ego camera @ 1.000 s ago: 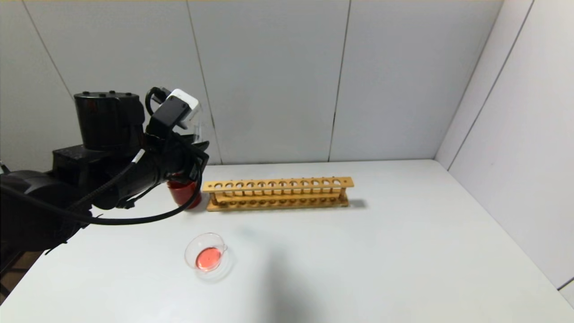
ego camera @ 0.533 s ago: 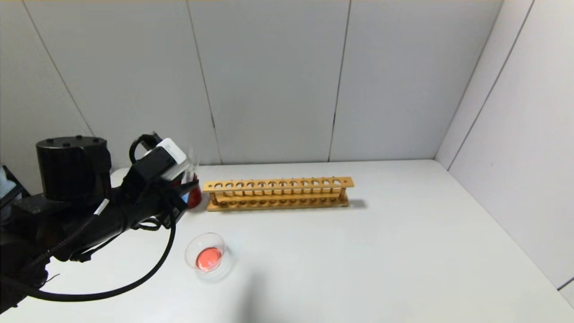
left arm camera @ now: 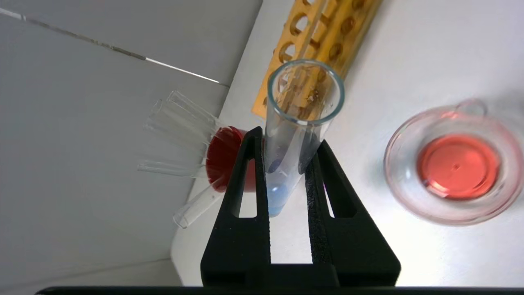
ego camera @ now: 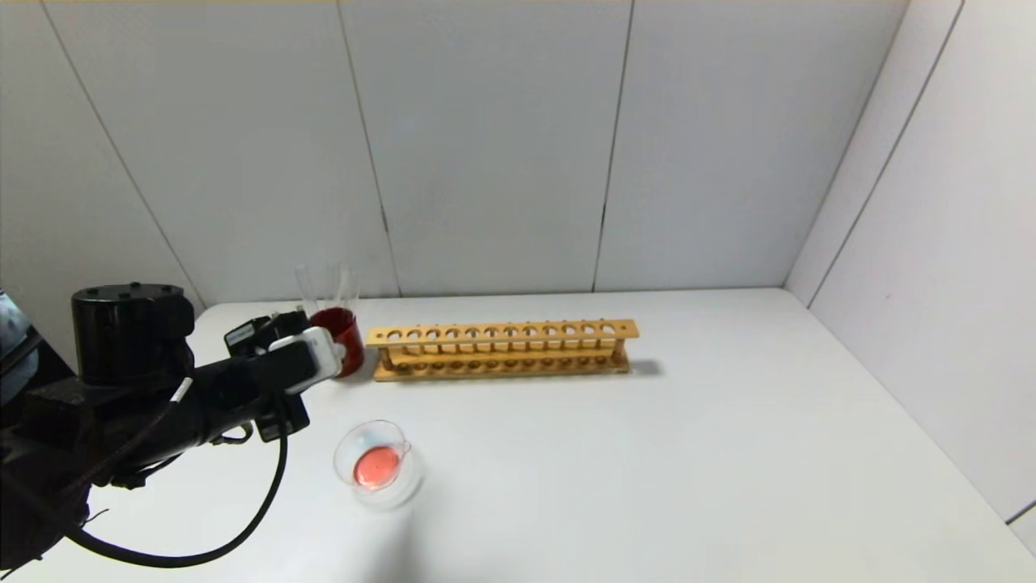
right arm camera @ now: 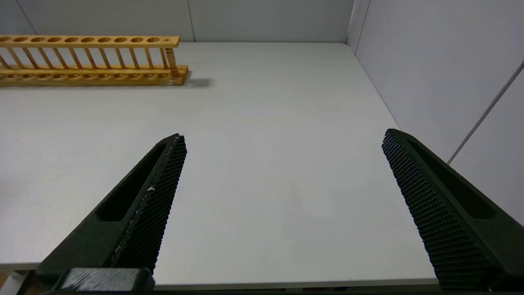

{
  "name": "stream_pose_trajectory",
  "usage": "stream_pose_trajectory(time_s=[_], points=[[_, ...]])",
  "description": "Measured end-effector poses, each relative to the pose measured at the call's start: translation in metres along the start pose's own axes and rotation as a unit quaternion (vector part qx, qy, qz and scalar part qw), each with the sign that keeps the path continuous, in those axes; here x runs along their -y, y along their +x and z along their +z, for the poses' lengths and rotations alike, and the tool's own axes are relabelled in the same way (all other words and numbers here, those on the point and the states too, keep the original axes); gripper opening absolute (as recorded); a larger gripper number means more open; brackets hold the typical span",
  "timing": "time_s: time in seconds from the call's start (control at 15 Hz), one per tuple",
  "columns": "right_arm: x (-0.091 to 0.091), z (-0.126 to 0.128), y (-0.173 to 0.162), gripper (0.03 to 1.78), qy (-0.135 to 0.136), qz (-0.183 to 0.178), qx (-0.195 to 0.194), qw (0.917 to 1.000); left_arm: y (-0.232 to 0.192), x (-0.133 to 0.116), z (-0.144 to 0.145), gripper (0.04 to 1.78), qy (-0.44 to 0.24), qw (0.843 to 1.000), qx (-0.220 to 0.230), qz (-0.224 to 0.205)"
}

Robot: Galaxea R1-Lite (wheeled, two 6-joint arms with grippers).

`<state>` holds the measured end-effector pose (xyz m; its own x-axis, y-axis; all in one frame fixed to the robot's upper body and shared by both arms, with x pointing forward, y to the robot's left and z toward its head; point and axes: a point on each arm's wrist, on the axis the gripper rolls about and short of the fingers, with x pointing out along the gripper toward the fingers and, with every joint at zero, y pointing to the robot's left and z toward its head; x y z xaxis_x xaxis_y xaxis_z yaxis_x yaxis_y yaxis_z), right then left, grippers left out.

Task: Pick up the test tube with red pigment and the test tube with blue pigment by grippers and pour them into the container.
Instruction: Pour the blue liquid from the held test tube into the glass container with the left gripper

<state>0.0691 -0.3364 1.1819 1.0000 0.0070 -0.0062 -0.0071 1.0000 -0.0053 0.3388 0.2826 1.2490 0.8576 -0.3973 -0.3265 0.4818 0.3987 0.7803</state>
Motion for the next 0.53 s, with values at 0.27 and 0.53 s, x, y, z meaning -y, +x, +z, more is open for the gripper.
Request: stream_pose_trajectory(time_s=[0.27,0.53], points=[[0.0,0.0,0.0,1.75,0.0,0.0,0.0,1.0,0.006,0.004,-0.008,0.31,0.096,0.995,0.013,-0.024],[0.0,0.0,0.0,1.75,0.0,0.0,0.0,1.0,0.009,0.006,-0.014,0.31,0.171,0.985,0.006,-0.031]])
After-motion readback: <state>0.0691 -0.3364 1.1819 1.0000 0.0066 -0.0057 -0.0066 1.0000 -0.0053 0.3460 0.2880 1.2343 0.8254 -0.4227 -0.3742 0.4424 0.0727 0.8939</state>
